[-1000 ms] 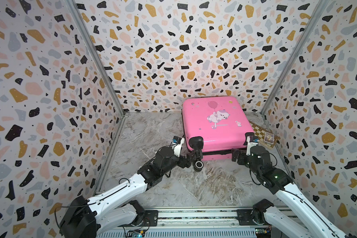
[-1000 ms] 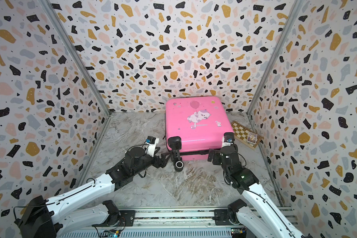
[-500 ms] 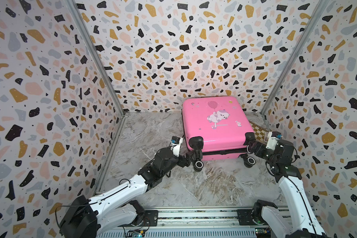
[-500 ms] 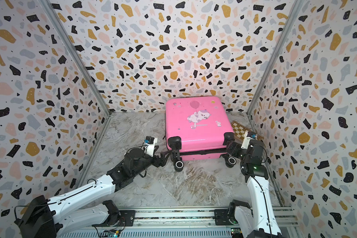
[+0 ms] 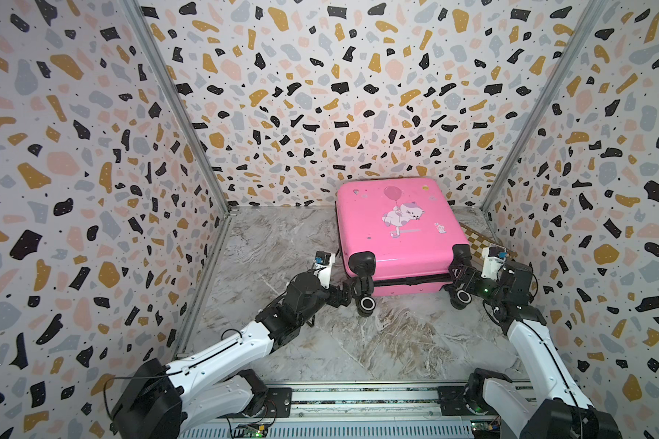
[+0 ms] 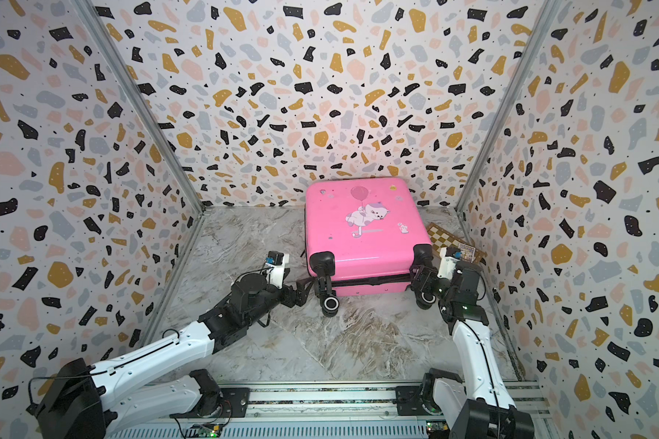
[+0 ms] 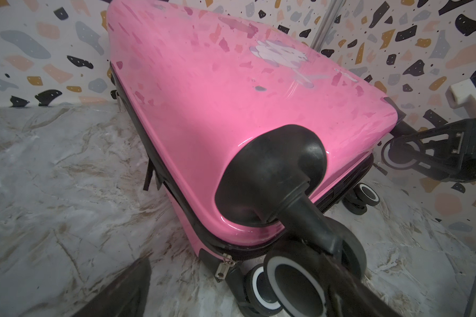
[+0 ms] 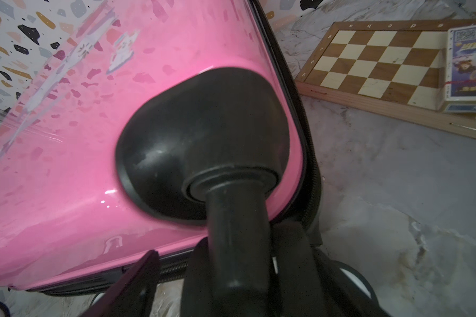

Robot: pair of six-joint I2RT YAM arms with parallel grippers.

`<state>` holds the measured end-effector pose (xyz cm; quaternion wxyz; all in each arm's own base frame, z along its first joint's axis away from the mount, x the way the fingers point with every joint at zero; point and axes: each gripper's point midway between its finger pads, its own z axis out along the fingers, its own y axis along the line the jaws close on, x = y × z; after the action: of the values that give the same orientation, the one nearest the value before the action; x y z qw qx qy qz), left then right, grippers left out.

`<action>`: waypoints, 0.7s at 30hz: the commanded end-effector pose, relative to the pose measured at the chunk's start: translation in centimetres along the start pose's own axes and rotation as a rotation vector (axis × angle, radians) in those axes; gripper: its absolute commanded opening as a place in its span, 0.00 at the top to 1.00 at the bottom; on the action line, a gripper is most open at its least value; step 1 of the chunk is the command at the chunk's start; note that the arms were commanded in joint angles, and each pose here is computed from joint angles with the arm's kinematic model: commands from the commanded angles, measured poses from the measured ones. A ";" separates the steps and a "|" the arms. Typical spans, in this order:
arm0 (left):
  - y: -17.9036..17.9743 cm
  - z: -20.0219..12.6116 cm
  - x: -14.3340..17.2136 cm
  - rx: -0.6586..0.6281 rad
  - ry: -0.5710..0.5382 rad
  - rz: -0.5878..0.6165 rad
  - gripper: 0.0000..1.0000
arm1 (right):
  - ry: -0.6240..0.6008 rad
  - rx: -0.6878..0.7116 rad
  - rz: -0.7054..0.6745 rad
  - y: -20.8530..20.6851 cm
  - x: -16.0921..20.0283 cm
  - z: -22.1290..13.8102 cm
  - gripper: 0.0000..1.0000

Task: Open the suitcase zippers
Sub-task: Open the suitcase at the center of the board.

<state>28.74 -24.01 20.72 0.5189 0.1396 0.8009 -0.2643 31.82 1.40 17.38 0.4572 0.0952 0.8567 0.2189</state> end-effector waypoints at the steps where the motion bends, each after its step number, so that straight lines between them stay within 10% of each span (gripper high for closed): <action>1: 0.1 0.8 -1.2 0.055 0.008 -0.100 0.06 | -0.032 -0.024 -0.018 0.4 -0.8 -0.1 0.20; 21: 2.3 4.1 0.4 0.199 0.141 -0.340 0.21 | -0.124 -0.126 -0.022 3.4 -2.0 -3.0 0.89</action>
<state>32.09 -23.49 16.06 0.3838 0.0602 0.8365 -0.3865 30.94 2.03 18.93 0.4868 0.0873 0.8342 0.2438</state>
